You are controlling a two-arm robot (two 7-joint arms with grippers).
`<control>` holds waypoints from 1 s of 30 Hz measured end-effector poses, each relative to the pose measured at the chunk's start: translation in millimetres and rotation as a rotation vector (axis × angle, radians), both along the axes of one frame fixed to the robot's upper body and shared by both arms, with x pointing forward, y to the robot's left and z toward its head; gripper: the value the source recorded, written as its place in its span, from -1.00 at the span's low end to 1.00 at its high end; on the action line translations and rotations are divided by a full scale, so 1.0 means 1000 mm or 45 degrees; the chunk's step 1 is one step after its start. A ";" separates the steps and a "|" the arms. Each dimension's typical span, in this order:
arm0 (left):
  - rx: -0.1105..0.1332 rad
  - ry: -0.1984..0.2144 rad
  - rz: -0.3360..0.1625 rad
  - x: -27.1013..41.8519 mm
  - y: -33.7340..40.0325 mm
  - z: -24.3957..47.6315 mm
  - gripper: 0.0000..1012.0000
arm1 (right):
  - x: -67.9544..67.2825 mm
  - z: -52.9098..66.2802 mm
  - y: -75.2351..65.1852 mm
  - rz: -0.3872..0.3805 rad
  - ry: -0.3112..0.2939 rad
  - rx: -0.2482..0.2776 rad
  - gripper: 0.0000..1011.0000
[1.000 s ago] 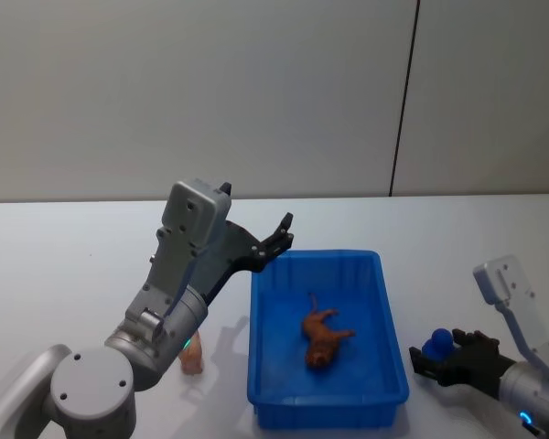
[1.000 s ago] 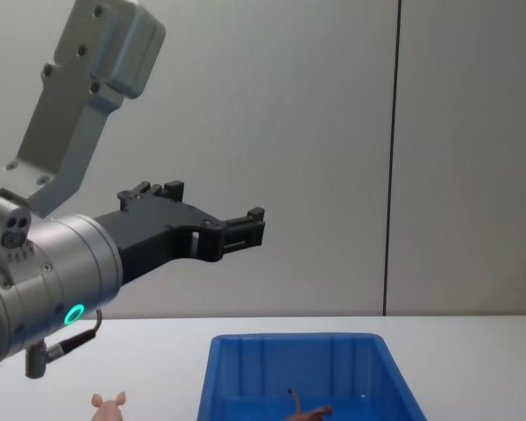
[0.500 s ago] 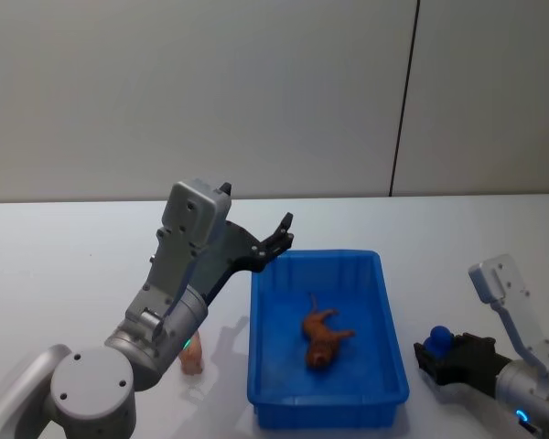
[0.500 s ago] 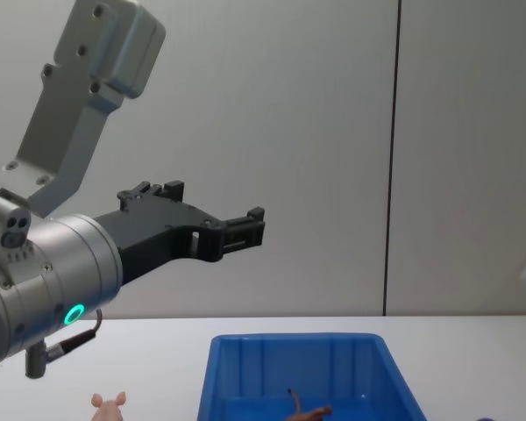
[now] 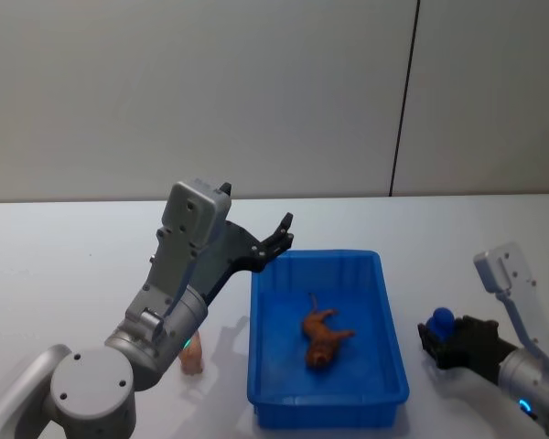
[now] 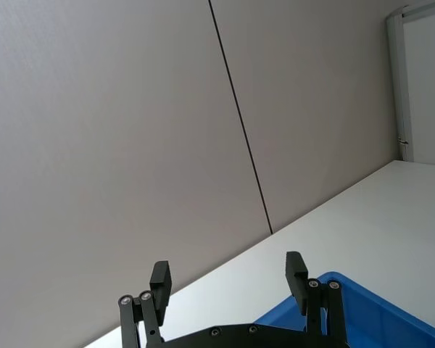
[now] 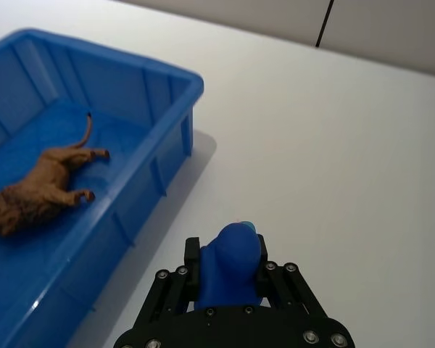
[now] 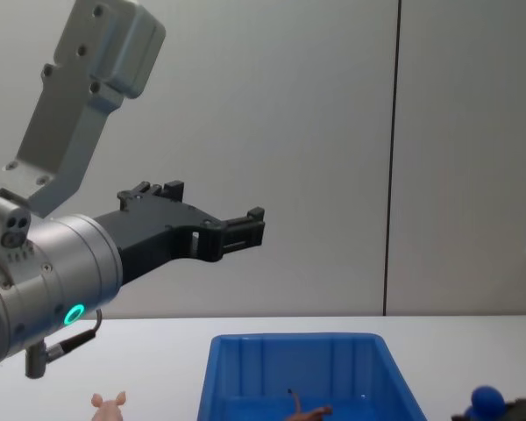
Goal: Pick up the two dolls from the table and place them into the box.
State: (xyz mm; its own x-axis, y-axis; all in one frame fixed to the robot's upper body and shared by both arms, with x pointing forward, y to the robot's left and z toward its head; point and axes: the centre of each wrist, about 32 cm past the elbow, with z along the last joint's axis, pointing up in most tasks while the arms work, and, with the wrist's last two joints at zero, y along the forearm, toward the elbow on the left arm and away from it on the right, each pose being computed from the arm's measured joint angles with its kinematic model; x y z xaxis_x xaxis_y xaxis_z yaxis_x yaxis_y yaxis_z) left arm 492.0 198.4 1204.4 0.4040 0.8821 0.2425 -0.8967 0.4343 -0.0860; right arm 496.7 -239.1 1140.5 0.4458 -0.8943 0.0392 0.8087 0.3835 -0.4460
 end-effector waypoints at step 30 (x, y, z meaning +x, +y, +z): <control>0.000 0.000 0.000 0.0000 0.0000 0.0000 0.98 | 0.024 0.061 0.025 0.336 -0.321 0.098 -0.54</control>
State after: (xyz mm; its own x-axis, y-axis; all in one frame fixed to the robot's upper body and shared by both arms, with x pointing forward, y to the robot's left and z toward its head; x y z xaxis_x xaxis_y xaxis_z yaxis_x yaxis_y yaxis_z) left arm 492.0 198.4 1204.4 0.4039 0.8821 0.2425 -0.8967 0.4343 -0.0860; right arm 520.7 -213.9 1201.9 0.6463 -0.7545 0.1143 0.7583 0.6182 -0.2068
